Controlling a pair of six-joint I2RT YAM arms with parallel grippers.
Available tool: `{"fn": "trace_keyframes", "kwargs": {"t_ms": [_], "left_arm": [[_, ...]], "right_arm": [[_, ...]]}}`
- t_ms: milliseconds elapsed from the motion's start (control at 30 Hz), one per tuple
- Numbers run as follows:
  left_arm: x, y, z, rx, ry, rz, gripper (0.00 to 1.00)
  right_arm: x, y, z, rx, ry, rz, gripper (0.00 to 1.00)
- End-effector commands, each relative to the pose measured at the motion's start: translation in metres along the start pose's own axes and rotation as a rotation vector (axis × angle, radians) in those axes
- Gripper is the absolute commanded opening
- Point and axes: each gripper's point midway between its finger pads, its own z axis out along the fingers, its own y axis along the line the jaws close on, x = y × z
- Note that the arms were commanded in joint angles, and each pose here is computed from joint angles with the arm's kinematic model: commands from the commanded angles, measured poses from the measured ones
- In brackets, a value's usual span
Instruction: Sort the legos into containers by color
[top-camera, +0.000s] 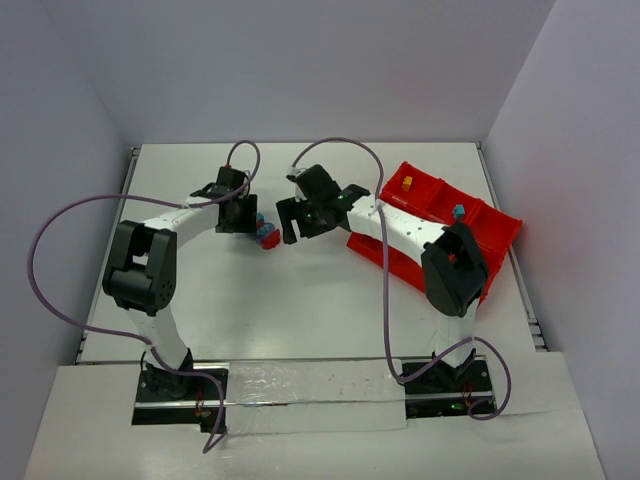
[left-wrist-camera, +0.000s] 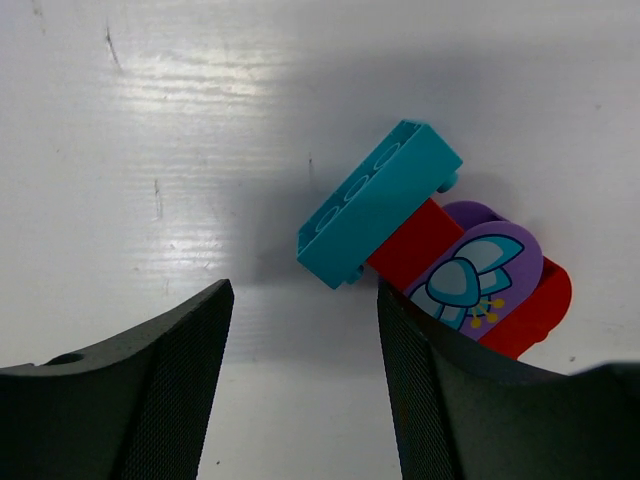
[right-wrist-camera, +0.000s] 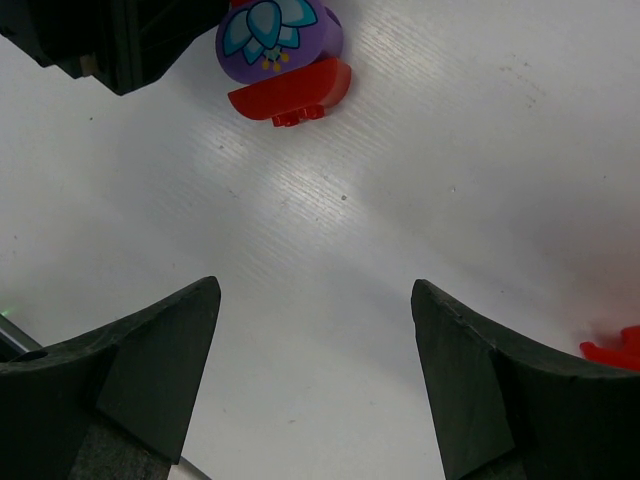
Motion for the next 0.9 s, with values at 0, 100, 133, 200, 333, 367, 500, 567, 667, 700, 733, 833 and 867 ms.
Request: {"fn": "trace_keyframes", "kwargs": {"t_ms": [0, 100, 133, 200, 333, 367, 500, 567, 667, 700, 733, 833, 867], "left_arm": [[-0.025, -0.017, -0.002, 0.09, -0.098, 0.006, 0.67], [-0.025, -0.025, 0.0, 0.121, -0.095, 0.01, 0.66], [-0.025, -0.028, 0.0, 0.131, -0.093, 0.013, 0.66], [-0.023, -0.038, -0.003, 0.146, -0.089, 0.027, 0.66], [-0.012, -0.049, -0.003, 0.133, -0.053, 0.048, 0.67], [-0.008, -0.052, -0.003, 0.134, -0.044, 0.051, 0.67], [0.009, -0.063, -0.004, 0.13, -0.006, 0.064, 0.67], [0.014, -0.068, -0.006, 0.135, 0.002, 0.073, 0.67], [0.015, -0.067, -0.011, 0.12, -0.001, 0.085, 0.67], [0.015, -0.066, -0.012, 0.115, -0.005, 0.09, 0.67], [0.014, -0.063, -0.012, 0.107, -0.011, 0.099, 0.68], [0.014, -0.062, -0.006, 0.096, -0.005, 0.121, 0.66], [0.012, -0.062, -0.004, 0.098, -0.008, 0.127, 0.65]], "right_arm": [[-0.01, -0.001, -0.018, 0.005, -0.048, -0.005, 0.84], [-0.009, -0.003, -0.019, 0.012, -0.047, -0.004, 0.84], [-0.009, -0.003, -0.019, 0.014, -0.047, -0.004, 0.84], [-0.007, -0.005, -0.019, 0.019, -0.044, -0.003, 0.84], [-0.006, -0.006, -0.019, 0.026, -0.045, 0.0, 0.84], [-0.006, -0.006, -0.02, 0.028, -0.047, 0.002, 0.84], [-0.008, -0.008, -0.022, 0.034, -0.054, 0.006, 0.84], [-0.008, -0.008, -0.023, 0.035, -0.056, 0.006, 0.84], [-0.01, -0.009, -0.026, 0.041, -0.064, 0.004, 0.84], [-0.009, -0.01, -0.026, 0.044, -0.064, 0.006, 0.84], [-0.01, -0.011, -0.028, 0.046, -0.067, 0.007, 0.84], [-0.011, -0.014, -0.03, 0.056, -0.074, 0.01, 0.84], [-0.012, -0.015, -0.031, 0.06, -0.079, 0.014, 0.84]]}}
